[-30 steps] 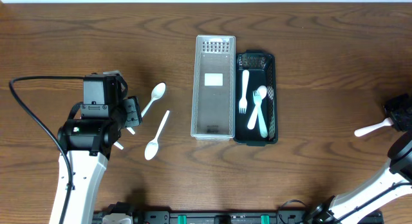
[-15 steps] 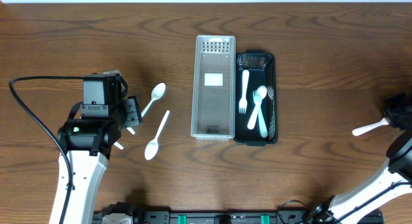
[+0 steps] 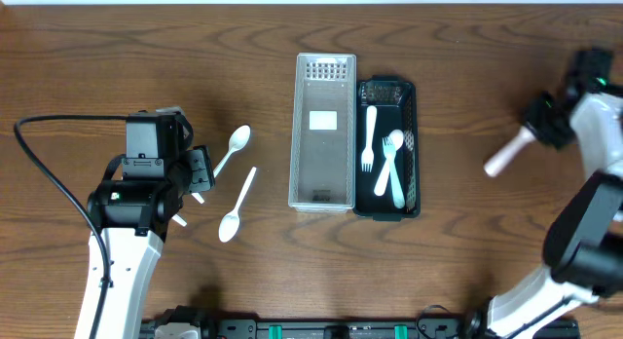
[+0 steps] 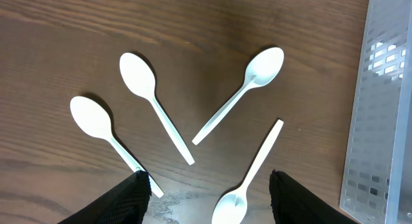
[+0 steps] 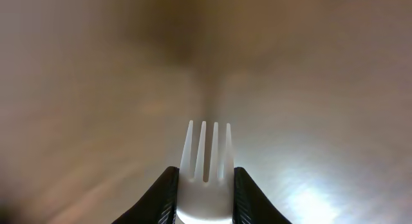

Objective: Pack container

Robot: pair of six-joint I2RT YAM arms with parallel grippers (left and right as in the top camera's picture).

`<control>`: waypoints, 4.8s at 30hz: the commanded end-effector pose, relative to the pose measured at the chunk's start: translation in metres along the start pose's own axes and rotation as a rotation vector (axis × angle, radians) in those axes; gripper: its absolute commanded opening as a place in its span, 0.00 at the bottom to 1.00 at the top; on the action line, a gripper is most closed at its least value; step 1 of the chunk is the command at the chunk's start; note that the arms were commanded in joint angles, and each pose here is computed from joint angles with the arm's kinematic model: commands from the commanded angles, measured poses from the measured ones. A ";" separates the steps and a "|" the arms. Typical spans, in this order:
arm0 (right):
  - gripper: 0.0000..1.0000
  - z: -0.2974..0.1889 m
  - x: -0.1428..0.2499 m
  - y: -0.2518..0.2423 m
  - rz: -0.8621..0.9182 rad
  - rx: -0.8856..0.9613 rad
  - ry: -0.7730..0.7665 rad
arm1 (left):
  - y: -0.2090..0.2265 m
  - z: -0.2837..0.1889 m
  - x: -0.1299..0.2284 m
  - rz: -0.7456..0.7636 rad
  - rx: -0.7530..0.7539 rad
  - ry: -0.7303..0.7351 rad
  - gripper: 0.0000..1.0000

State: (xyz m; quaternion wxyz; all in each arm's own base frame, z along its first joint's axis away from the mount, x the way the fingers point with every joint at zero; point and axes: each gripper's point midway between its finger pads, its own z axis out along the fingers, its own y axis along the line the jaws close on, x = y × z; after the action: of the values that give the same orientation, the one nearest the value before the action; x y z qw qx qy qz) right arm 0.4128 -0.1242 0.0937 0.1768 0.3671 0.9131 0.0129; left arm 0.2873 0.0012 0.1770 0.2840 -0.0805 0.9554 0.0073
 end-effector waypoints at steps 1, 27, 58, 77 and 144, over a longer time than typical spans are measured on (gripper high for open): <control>0.24 -0.067 0.007 0.078 -0.207 -0.176 -0.108 | 0.001 -0.004 -0.007 0.004 -0.006 -0.015 0.63; 0.62 -0.004 0.192 0.208 -0.740 -0.182 0.115 | 0.001 -0.004 -0.007 0.004 -0.006 -0.015 0.98; 0.85 -0.095 0.016 0.049 -0.246 -0.058 -0.095 | -0.037 0.074 0.071 0.347 -0.049 0.433 0.98; 0.85 -0.087 0.018 0.047 -0.266 -0.043 -0.081 | -0.061 0.127 0.134 0.505 0.112 0.544 0.98; 0.85 -0.087 0.019 0.045 -0.273 -0.032 -0.077 | -0.225 0.053 0.000 0.241 0.239 0.187 0.06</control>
State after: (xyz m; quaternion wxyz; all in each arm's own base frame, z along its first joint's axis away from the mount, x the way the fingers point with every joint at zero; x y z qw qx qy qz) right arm 0.4039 -0.0666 0.1785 0.2216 0.2414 0.9448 -0.0030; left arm 0.3472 -0.2184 0.1684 0.2296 0.0890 0.9642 -0.0982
